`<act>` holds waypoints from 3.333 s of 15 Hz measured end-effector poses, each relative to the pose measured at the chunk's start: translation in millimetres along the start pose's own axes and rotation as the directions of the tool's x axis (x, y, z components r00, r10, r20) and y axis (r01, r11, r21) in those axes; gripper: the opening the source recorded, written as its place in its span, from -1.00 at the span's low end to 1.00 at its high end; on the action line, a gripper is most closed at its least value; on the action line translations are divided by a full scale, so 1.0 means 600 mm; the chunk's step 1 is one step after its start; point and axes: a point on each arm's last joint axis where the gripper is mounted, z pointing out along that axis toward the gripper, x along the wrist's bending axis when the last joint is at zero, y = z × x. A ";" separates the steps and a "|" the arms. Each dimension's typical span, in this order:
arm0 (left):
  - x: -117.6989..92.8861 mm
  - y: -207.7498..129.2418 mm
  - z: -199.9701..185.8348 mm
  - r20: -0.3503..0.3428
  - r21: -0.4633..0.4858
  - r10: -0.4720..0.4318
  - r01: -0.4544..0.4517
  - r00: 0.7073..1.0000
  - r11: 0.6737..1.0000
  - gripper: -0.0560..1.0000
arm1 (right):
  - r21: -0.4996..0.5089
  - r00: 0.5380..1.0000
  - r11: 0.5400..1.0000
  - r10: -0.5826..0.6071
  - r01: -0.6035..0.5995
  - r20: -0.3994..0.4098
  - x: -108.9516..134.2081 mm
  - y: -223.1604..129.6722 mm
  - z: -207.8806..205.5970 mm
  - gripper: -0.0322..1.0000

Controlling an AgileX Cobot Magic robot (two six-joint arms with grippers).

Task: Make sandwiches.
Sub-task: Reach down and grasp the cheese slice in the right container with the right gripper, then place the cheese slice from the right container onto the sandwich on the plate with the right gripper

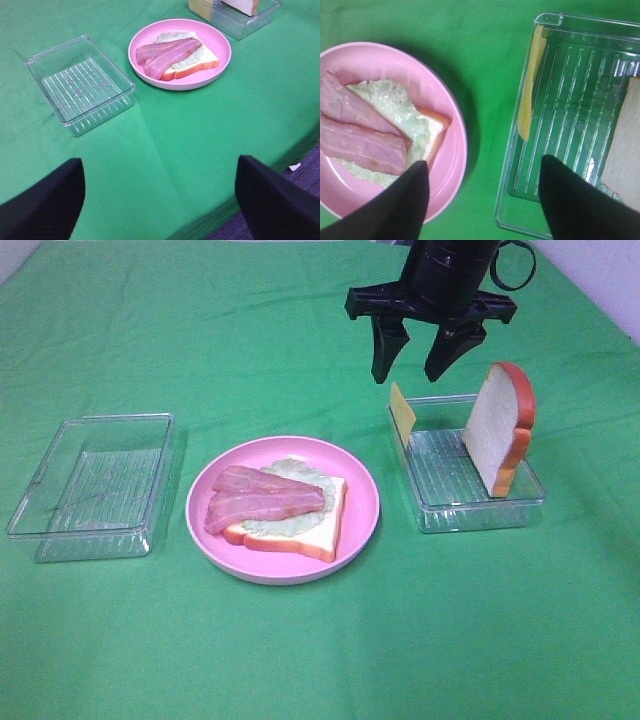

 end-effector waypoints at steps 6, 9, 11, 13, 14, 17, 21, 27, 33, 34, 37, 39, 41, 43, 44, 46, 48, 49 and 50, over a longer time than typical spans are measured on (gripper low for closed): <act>0.000 0.000 0.000 0.000 0.000 0.000 0.000 1.000 1.000 0.57 | -0.012 0.998 1.000 -0.002 0.003 0.068 -0.020 0.021 0.067 0.20; 0.000 0.000 0.000 0.000 0.000 0.000 0.000 1.000 1.000 0.57 | -0.031 0.996 0.999 -0.007 0.010 0.087 -0.026 0.029 0.091 0.17; 0.000 0.000 0.000 0.000 0.000 0.000 0.000 1.000 1.000 0.57 | -0.032 0.996 0.999 -0.008 0.011 0.092 -0.029 0.032 0.104 0.16; 0.000 0.000 0.000 0.000 0.000 0.000 0.000 1.000 1.000 0.57 | -0.042 0.996 0.999 -0.007 0.011 0.091 -0.029 0.034 0.105 0.07; 0.000 0.000 0.000 0.000 0.000 0.000 0.000 1.000 1.000 0.57 | -0.048 0.996 0.999 -0.008 0.012 0.092 -0.029 0.035 0.105 -0.01; 0.000 0.000 0.000 0.000 0.000 0.000 0.000 1.000 1.000 0.57 | -0.053 0.996 0.998 -0.008 0.013 0.091 -0.029 0.036 0.105 -0.09; 0.000 0.000 0.000 0.000 0.000 0.000 0.000 1.000 1.000 0.57 | -0.053 0.995 0.998 -0.014 0.019 0.096 -0.029 0.036 0.105 -0.10; 0.000 0.000 0.000 0.000 0.000 0.000 0.000 1.000 1.000 0.57 | -0.053 0.994 0.998 -0.024 0.030 0.109 -0.031 0.036 0.105 -0.11; 0.000 0.000 0.000 0.000 0.000 0.000 0.000 1.000 1.000 0.57 | -0.036 0.992 0.998 -0.045 0.049 0.118 -0.033 0.034 0.105 -0.14; 0.000 0.000 0.000 0.000 0.000 0.000 0.000 1.000 1.000 0.57 | -0.035 0.992 0.998 -0.045 0.049 0.118 -0.033 0.033 0.105 -0.15; 0.000 0.000 0.000 0.000 0.000 0.000 0.000 1.000 1.000 0.57 | -0.023 0.992 0.999 -0.044 0.047 0.119 -0.034 0.033 0.113 -0.15; 0.000 0.000 0.000 0.000 0.000 0.000 0.000 1.000 1.000 0.57 | 0.002 0.992 0.999 -0.043 0.043 0.121 -0.037 0.032 0.133 -0.34; 0.000 0.000 0.000 0.000 0.000 0.000 0.000 1.000 1.000 0.57 | 0.001 0.992 0.999 -0.043 0.043 0.121 -0.037 0.032 0.132 -0.56; 0.000 0.000 0.000 0.000 0.000 0.000 0.000 1.000 1.000 0.57 | 0.001 0.992 0.999 -0.043 0.043 0.121 -0.037 0.032 0.132 -0.71; 0.000 0.000 0.000 0.000 0.000 0.000 0.000 1.000 1.000 0.57 | 0.001 0.992 0.999 -0.043 0.043 0.121 -0.037 0.032 0.132 -0.85; 0.000 0.000 0.000 0.000 0.000 0.000 0.000 1.000 1.000 0.57 | 0.001 0.992 0.999 -0.043 0.043 0.121 -0.037 0.032 0.132 -0.94; 0.000 0.000 0.000 0.000 0.000 0.000 0.000 1.000 1.000 0.57 | -0.001 0.992 0.999 -0.043 0.044 0.121 -0.037 0.032 0.130 -0.94; 0.000 0.000 0.000 0.000 0.000 0.000 0.000 1.000 1.000 0.57 | -0.009 0.992 0.999 -0.044 0.045 0.120 -0.036 0.033 0.123 -0.94; 0.000 0.000 0.000 0.000 0.000 0.000 0.000 1.000 1.000 0.57 | -0.023 0.992 0.999 -0.045 0.048 0.120 -0.034 0.033 0.112 -0.94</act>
